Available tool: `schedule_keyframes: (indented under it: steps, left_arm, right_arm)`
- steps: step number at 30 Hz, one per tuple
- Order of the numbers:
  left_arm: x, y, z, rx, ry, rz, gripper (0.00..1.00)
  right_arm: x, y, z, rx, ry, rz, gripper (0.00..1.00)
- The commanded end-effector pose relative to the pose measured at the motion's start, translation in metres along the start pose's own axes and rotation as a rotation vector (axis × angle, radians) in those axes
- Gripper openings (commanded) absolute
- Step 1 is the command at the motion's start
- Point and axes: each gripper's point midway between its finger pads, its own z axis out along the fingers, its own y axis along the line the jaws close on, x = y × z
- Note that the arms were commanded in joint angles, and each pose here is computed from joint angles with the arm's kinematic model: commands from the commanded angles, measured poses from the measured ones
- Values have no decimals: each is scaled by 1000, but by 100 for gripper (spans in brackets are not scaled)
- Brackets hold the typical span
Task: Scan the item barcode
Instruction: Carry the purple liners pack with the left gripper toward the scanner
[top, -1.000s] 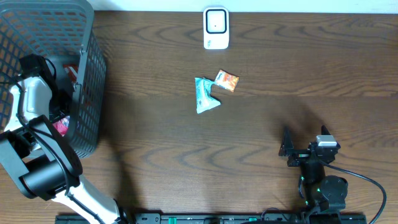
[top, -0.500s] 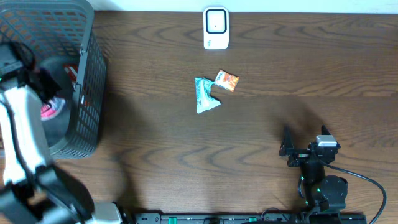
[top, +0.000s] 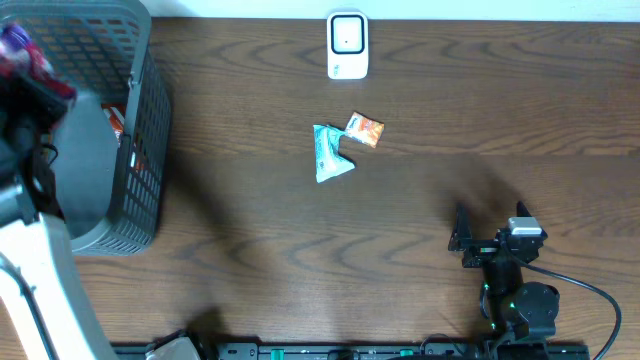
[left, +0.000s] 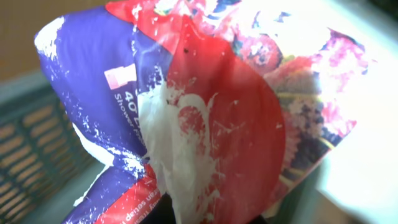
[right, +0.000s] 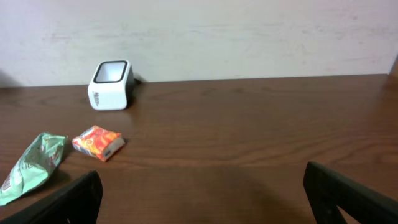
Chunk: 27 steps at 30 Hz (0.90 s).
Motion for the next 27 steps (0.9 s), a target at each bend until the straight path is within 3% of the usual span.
schedule_keyframes:
  steps: [1, 4, 9, 13, 17, 22, 27]
  left_arm:
    - [-19, -57, -41, 233, -67, -41, 7]
    - [-17, -111, -71, 443, -74, -13, 8]
    - [17, -173, -90, 621, 7, 50, 7]
    - [74, -211, -83, 699, 167, 145, 7]
    - [169, -245, -68, 754, 388, 380, 7]
    - [246, -242, -24, 575, 519, 503, 7]
    - [305, -213, 32, 282, 558, 598, 7]
  right_arm:
    - [1, -1, 0, 5, -1, -7, 99]
    - [1, -1, 0, 5, -1, -7, 99]
    - [1, -1, 0, 5, -1, -7, 99]
    - [1, -1, 0, 5, -1, -7, 99]
    - [1, -1, 0, 5, -1, -7, 99]
    - [1, -1, 0, 5, -1, -7, 99]
    - [1, -1, 0, 5, -1, -7, 99]
